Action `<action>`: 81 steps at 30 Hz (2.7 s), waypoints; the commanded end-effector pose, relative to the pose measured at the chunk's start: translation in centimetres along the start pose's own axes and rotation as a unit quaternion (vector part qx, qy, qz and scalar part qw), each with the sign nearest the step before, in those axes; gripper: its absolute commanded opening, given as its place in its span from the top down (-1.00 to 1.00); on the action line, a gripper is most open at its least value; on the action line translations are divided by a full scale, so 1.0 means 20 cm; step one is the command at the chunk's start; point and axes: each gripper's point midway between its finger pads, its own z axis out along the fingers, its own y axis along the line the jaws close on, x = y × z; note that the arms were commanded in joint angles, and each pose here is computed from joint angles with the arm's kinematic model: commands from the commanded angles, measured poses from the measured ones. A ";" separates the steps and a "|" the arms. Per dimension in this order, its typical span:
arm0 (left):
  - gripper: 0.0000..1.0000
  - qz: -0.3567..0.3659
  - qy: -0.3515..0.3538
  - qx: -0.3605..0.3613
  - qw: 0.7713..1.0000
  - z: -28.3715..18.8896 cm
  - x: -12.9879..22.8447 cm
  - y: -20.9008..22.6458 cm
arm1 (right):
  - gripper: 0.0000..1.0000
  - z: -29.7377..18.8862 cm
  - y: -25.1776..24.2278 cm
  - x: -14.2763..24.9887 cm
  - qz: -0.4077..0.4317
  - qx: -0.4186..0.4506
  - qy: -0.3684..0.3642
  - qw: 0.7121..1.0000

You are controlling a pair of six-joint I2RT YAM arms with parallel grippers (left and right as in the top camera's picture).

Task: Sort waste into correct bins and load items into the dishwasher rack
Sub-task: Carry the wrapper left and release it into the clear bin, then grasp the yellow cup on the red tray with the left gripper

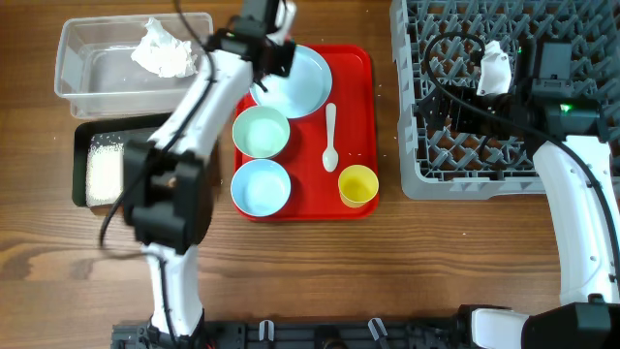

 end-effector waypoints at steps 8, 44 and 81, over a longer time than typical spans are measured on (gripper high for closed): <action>0.92 -0.191 0.033 -0.152 0.969 -0.07 0.22 0.95 | -0.99 0.00 0.00 -0.03 0.001 0.004 -0.003 1.000; -1.00 0.006 0.257 0.116 0.959 -0.40 0.60 -0.45 | -0.99 0.00 0.01 -0.07 -0.005 0.003 -0.022 1.000; 0.92 0.009 0.312 0.187 0.932 -0.27 1.03 -1.01 | -1.00 0.00 0.00 -0.06 -0.004 0.003 -0.015 1.000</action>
